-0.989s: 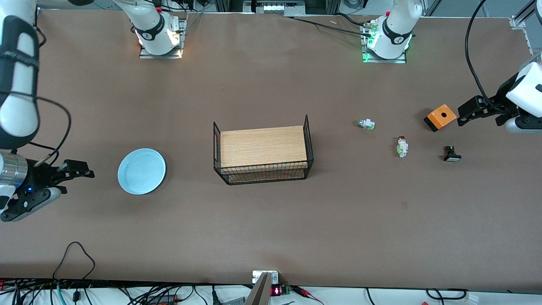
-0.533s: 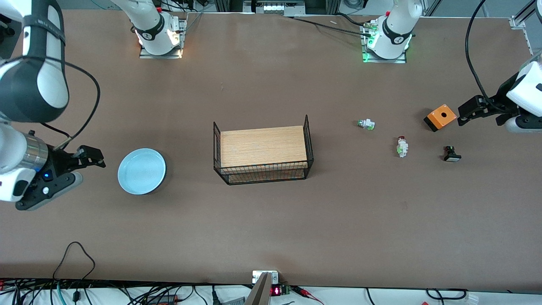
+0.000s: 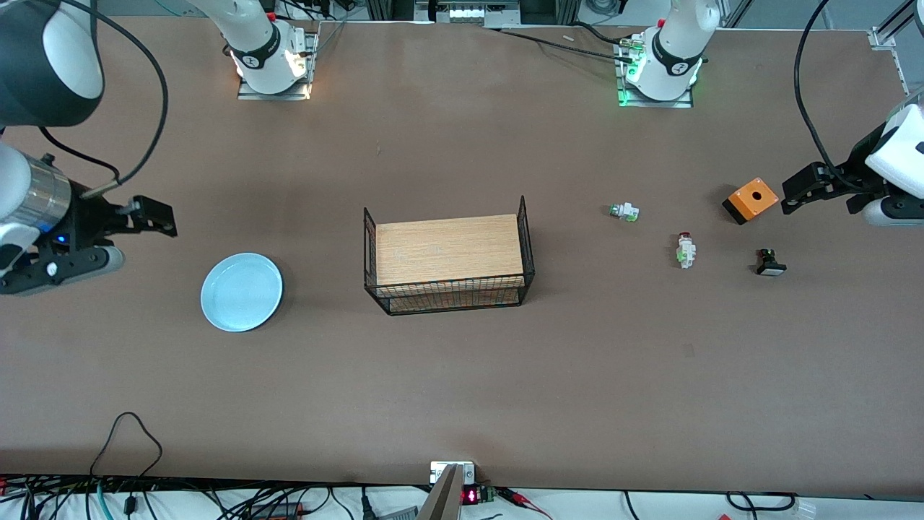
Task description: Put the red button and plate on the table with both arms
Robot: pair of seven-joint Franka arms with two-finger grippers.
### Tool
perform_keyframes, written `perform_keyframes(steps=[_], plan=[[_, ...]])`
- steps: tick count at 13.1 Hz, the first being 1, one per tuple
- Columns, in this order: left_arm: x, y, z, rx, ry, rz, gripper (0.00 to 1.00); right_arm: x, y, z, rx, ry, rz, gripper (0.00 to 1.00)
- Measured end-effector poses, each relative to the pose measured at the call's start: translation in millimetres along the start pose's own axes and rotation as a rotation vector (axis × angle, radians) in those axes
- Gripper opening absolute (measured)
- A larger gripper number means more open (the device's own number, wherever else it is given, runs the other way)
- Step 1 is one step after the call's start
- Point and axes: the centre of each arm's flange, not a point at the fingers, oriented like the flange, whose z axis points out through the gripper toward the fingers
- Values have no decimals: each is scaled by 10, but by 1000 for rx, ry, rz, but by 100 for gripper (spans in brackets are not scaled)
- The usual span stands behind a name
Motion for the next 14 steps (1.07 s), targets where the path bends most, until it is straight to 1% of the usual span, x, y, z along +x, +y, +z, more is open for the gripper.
perform_keyframes(steps=[1,3,5,8,10,11,14], plan=[[0,-2,5,0,-1,0,100,-103,56,30,0,-13,11,100],[-1,-5,12,0,-3,-1,100,-274,115,51,-33,-30,20,100],[-2,-8,15,0,-3,-1,100,-447,57,18,-55,-63,14,100],[-2,-28,25,1,-5,-5,100,-650,37,101,-49,-107,24,100],[-2,-46,31,1,-6,-8,100,-742,52,181,-40,-125,28,100],[-2,-48,31,1,-6,-8,100,-780,53,170,-39,-121,31,100],[-2,-47,31,1,-6,-8,100,-868,197,17,-46,-57,65,100]])
